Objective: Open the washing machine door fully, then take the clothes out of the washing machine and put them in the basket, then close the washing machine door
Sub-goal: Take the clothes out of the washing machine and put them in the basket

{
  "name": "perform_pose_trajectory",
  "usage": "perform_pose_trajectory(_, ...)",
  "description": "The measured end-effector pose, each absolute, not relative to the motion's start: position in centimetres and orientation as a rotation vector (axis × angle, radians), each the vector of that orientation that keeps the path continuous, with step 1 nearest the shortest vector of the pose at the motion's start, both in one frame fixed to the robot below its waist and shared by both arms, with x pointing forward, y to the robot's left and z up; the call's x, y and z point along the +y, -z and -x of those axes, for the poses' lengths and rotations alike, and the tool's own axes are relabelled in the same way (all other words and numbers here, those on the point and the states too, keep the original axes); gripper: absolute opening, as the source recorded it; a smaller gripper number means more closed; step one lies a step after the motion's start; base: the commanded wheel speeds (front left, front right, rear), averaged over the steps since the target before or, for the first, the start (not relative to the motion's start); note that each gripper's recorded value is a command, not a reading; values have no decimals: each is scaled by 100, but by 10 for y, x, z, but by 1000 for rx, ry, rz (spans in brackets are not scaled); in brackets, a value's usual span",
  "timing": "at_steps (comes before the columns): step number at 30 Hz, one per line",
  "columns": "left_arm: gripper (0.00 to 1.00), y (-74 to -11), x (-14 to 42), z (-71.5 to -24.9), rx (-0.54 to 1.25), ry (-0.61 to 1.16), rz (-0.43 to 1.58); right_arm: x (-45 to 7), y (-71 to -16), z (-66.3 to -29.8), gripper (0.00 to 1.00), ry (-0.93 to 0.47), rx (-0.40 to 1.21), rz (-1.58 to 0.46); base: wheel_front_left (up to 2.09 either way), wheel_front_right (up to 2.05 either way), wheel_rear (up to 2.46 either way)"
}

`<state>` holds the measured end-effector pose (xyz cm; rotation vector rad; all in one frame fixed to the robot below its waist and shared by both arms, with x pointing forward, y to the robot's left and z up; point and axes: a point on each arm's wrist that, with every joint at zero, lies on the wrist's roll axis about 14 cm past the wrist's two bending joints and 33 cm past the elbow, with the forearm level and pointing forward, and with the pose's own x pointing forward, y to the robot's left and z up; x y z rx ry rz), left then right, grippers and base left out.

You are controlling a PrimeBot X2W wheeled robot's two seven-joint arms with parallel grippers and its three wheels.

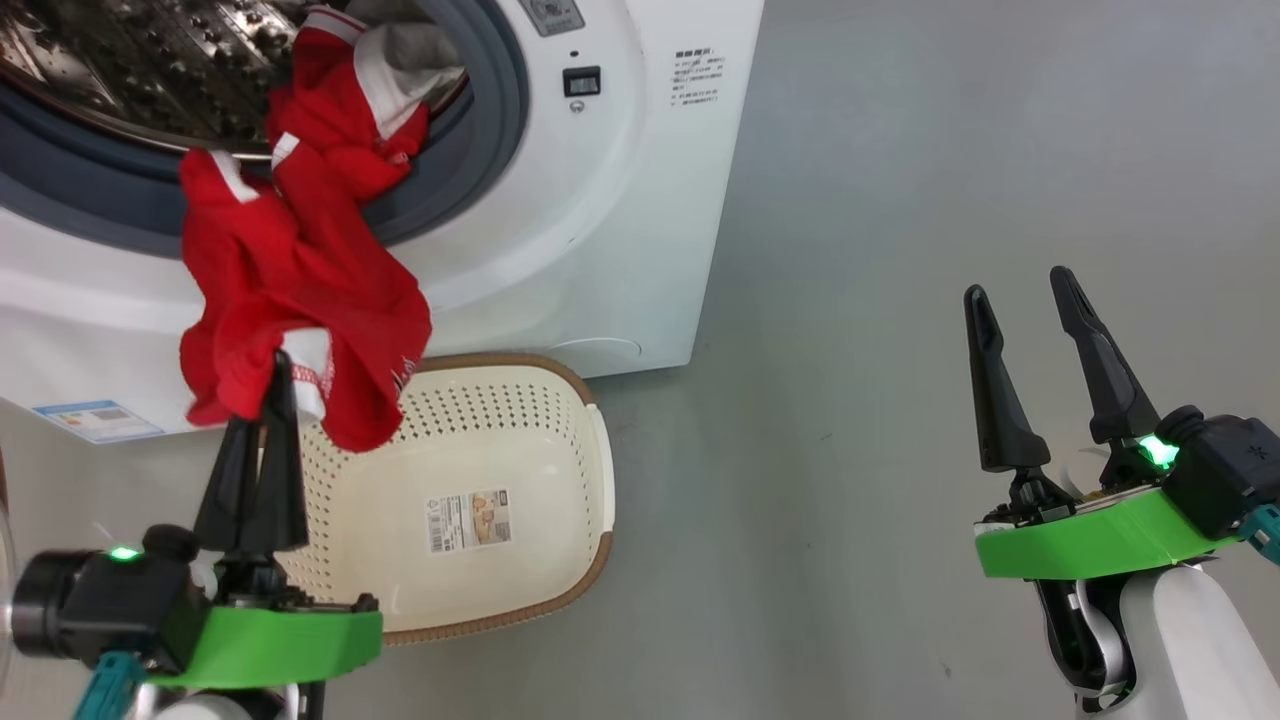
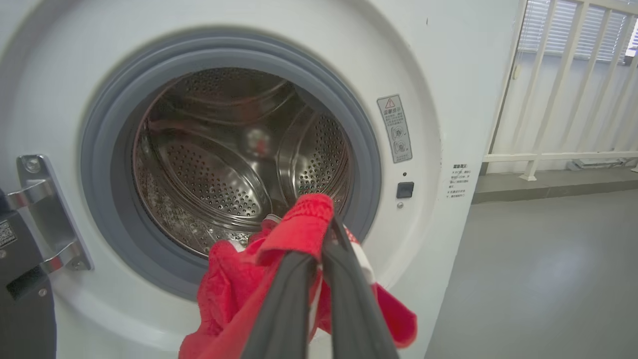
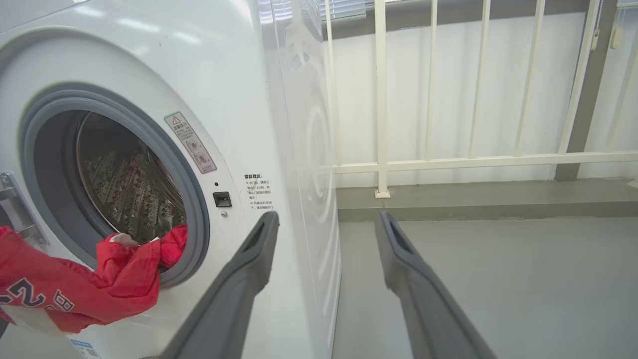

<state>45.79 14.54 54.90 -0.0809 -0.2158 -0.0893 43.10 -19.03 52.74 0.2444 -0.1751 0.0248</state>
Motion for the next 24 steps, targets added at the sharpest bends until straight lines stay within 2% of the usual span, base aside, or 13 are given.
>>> perform_pose_trajectory(24,0,-384,115,-518,247,160,139,-188,-484,-451,100,-23,-73,-249,0,0,0)
